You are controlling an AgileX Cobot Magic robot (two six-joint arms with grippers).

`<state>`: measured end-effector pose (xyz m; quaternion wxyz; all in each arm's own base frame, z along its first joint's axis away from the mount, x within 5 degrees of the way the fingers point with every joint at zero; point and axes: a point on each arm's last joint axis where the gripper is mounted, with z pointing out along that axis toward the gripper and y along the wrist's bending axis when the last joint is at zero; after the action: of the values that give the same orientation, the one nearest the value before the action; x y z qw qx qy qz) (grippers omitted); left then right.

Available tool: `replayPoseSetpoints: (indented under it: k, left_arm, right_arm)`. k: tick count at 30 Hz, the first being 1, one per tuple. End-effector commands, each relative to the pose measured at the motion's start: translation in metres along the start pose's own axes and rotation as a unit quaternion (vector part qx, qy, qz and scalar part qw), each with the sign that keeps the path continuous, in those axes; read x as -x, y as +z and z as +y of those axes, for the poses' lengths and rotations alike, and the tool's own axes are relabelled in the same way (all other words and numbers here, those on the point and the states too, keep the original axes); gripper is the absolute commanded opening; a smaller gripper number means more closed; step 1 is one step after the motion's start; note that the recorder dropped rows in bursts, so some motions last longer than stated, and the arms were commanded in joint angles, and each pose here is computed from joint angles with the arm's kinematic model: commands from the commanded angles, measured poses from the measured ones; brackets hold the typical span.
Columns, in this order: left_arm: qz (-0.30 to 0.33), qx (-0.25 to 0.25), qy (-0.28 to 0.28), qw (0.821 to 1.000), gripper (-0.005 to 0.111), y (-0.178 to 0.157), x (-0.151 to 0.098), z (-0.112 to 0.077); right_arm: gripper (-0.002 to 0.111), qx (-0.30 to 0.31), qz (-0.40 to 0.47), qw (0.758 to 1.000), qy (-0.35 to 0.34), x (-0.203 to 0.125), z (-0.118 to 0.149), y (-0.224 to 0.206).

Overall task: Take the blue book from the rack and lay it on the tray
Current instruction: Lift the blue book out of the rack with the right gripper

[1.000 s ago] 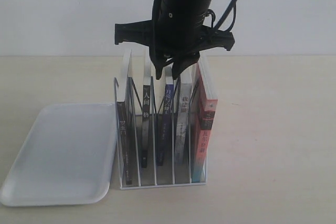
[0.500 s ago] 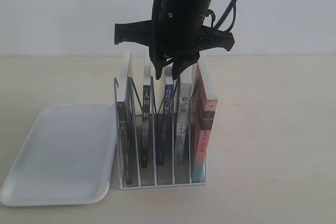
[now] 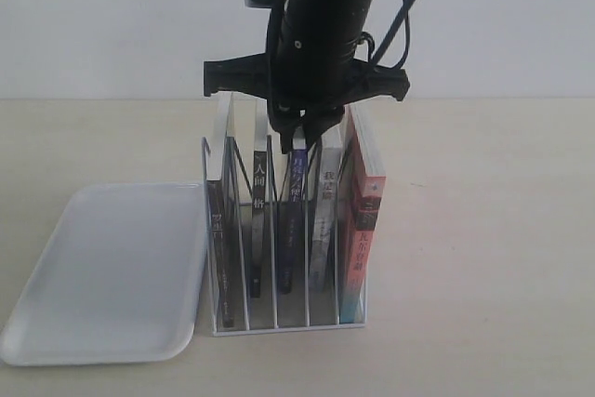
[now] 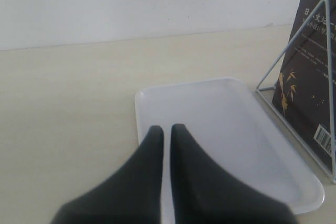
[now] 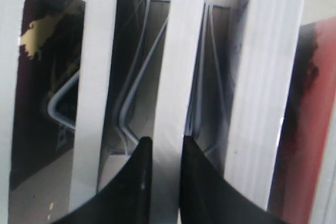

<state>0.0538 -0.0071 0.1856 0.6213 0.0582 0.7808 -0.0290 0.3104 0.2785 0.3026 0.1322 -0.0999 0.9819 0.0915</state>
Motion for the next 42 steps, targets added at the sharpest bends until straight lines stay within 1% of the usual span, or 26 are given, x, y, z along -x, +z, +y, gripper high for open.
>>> replayPoseSetpoints:
  k: [1, 8, 18, 25, 30, 34, 41, 42]
  left_arm:
    - [-0.001, 0.002, -0.004, 1.0, 0.005, 0.0, -0.001, 0.0]
    - [-0.001, 0.002, -0.004, 1.0, 0.005, 0.0, -0.001, 0.0]
    - [-0.001, 0.002, -0.004, 1.0, 0.005, 0.0, -0.001, 0.0]
    - [-0.001, 0.002, -0.004, 1.0, 0.005, 0.0, -0.001, 0.0]
    - [-0.001, 0.002, -0.004, 1.0, 0.005, 0.0, -0.001, 0.0]
    - [-0.001, 0.002, -0.004, 1.0, 0.005, 0.0, -0.001, 0.0]
    - [-0.001, 0.002, -0.004, 1.0, 0.005, 0.0, -0.001, 0.0]
    - [-0.001, 0.002, -0.004, 1.0, 0.005, 0.0, -0.001, 0.0]
  right_arm:
    - [0.0, -0.01, -0.023, 1.0, -0.013, 0.002, -0.005, -0.012]
    - [0.0, 0.011, -0.068, 0.998, -0.011, -0.004, -0.01, -0.057]
    - [0.0, 0.02, -0.09, 0.996, -0.011, -0.007, -0.013, -0.077]
    - [0.0, 0.037, -0.135, 0.99, -0.013, -0.018, -0.02, -0.119]
    - [0.0, 0.052, -0.176, 0.983, -0.013, -0.03, -0.029, -0.154]
    - [0.0, 0.076, -0.225, 0.971, -0.02, -0.037, -0.033, -0.181]
    - [0.0, 0.111, -0.29, 0.95, -0.038, -0.043, -0.036, -0.209]
    - [0.0, 0.117, -0.295, 0.947, -0.046, -0.045, -0.032, -0.211]
